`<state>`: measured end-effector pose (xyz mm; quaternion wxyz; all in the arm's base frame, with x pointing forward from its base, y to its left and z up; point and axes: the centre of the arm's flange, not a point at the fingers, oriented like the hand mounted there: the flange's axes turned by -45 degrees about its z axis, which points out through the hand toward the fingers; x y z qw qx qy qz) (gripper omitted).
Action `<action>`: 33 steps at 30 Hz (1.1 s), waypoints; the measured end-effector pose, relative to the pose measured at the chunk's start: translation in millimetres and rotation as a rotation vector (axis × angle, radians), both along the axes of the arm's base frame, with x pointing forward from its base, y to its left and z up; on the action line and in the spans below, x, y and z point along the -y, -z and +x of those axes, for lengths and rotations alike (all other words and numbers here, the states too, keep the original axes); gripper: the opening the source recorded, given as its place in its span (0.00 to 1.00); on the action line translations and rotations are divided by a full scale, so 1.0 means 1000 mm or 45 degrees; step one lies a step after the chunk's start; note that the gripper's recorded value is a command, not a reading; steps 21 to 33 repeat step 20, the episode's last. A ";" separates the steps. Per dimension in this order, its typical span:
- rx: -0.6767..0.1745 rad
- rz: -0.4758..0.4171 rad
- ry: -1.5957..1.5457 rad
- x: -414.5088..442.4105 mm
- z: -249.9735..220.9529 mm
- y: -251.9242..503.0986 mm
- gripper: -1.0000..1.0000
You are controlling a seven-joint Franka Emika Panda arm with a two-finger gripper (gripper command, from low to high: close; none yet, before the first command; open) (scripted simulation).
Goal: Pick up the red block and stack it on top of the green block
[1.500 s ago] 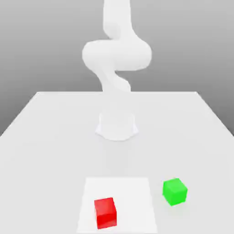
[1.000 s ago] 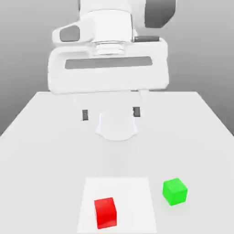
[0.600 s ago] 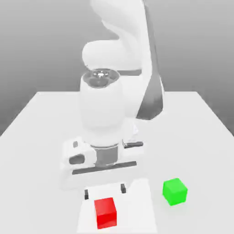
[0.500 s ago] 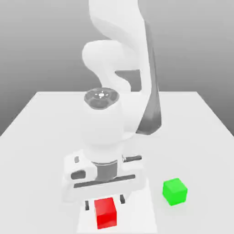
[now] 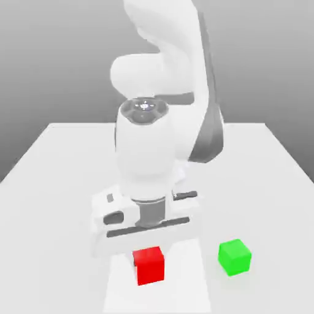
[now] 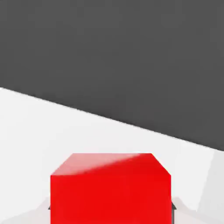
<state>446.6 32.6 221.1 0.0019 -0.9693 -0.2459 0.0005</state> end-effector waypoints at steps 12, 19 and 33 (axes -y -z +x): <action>0.002 -0.002 -0.892 -0.140 -0.074 0.011 0.00; 0.002 -0.003 -0.886 -0.137 -0.074 0.038 1.00; 0.002 -0.003 -0.886 -0.137 -0.074 0.038 1.00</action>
